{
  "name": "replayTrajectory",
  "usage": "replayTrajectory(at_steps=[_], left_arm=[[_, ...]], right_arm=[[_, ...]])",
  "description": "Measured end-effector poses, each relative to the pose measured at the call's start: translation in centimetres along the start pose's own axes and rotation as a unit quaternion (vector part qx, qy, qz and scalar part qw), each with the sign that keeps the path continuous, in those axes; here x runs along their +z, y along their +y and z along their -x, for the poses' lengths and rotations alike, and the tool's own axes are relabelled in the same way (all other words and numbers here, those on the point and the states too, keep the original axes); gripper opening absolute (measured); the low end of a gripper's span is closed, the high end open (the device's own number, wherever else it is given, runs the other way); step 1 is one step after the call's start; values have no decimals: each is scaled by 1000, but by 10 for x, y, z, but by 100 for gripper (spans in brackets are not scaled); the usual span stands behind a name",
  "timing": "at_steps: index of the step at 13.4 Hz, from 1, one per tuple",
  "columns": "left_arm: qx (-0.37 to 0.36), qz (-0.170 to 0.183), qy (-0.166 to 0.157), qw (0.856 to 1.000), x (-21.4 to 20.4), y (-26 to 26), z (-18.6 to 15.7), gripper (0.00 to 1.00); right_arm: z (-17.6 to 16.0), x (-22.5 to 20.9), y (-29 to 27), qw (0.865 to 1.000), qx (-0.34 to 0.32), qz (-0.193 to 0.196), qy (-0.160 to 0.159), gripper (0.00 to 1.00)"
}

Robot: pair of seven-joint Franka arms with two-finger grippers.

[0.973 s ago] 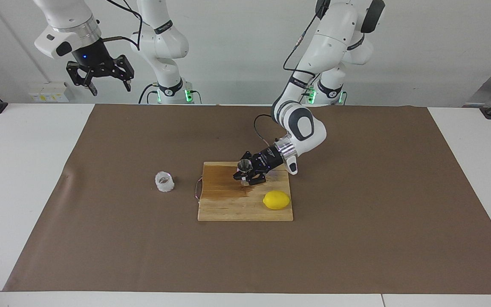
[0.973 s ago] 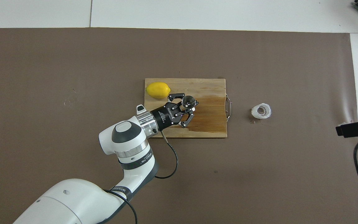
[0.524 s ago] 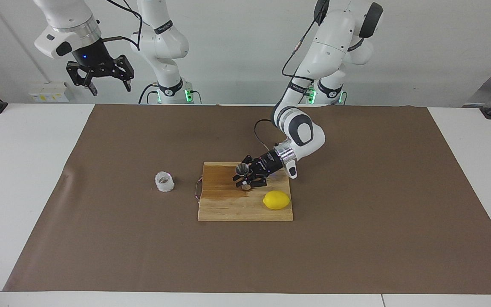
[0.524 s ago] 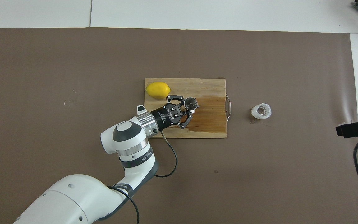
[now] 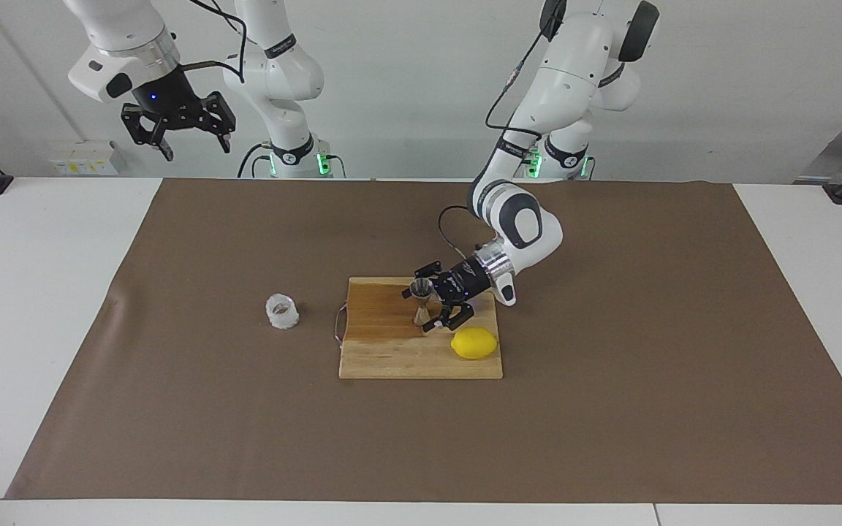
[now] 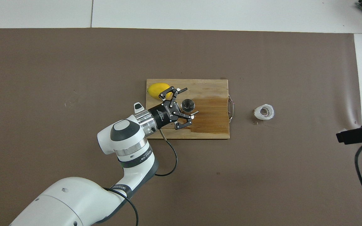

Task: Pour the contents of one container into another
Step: 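Lower the metal cup onto the board center and open the left gripper, then raise the left gripper off the cup while the right gripper approaches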

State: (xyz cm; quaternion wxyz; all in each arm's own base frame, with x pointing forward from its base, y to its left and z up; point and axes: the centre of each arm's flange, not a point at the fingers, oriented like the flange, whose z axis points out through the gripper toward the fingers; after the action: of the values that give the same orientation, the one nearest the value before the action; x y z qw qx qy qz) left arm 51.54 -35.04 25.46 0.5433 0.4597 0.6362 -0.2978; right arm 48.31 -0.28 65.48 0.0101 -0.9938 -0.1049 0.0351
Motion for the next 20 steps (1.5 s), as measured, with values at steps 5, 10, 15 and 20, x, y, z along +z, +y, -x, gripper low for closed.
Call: replayTrajectory(at_steps=[5,10,15,20], left_arm=[[28,20,73,997,-15,2,9,100],[81,42,186,978,-32,-24,33,100],[145,8,217,965,-47,-24,26,100],[222,-39,235,946,-54,-22,23,100]], right_arm=[[-4,3,-3,986,-164,-4,12,100],[-21,39,11,937,-341,-17,77,100],[-30,64,21,912,-393,-33,114,100],[-32,93,25,884,-447,-54,129,100]])
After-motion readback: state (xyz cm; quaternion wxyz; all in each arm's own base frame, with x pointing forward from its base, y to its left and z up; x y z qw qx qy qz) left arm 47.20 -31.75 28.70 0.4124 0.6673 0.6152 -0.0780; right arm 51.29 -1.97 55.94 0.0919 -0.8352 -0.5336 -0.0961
